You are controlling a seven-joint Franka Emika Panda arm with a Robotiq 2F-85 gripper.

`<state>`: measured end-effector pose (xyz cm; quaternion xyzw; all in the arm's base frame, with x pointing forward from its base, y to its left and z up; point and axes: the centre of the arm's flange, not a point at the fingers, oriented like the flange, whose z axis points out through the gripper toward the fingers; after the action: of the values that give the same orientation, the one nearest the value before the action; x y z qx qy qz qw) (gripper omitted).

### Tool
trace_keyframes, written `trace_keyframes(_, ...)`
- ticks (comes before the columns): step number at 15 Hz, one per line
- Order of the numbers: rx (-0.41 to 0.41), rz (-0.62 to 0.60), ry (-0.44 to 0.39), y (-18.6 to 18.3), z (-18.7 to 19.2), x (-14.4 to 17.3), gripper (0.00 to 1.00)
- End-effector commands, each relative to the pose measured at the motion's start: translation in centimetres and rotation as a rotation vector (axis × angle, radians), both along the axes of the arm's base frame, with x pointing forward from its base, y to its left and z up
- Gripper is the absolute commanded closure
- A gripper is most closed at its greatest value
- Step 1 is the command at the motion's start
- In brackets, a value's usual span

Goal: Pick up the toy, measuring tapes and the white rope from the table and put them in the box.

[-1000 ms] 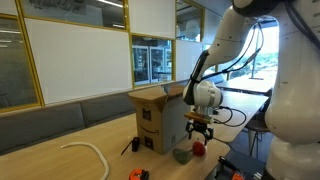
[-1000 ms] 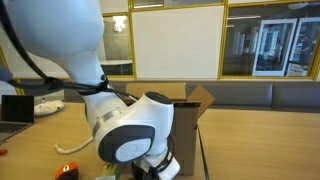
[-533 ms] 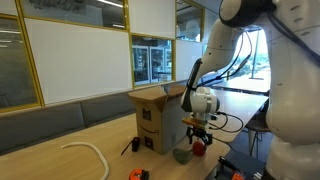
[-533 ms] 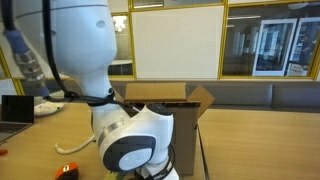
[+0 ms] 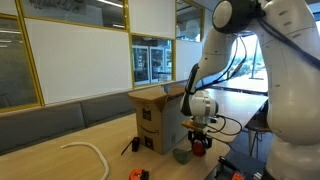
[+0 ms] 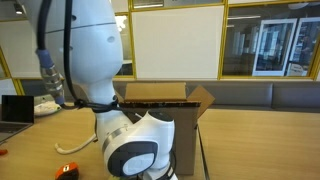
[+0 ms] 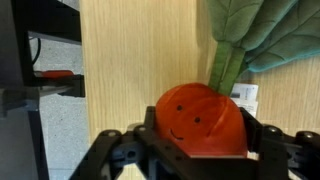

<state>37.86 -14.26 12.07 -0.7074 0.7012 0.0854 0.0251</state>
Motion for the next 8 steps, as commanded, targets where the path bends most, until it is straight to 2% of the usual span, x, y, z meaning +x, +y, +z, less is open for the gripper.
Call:
trace_keyframes(1, -0.026, -0.006, -0.004, -0.3, -0.2, 0.8, 0.51)
trace_keyframes(4, -0.017, 0.008, -0.015, -0.1, 1.3, 0.6, 0.72)
trace_keyframes(6, -0.044, 0.019, -0.034, -0.2, 4.0, 0.1, 0.85)
trace_keyframes(8, -0.087, 0.027, -0.054, -0.3, 7.0, -0.9, 0.88)
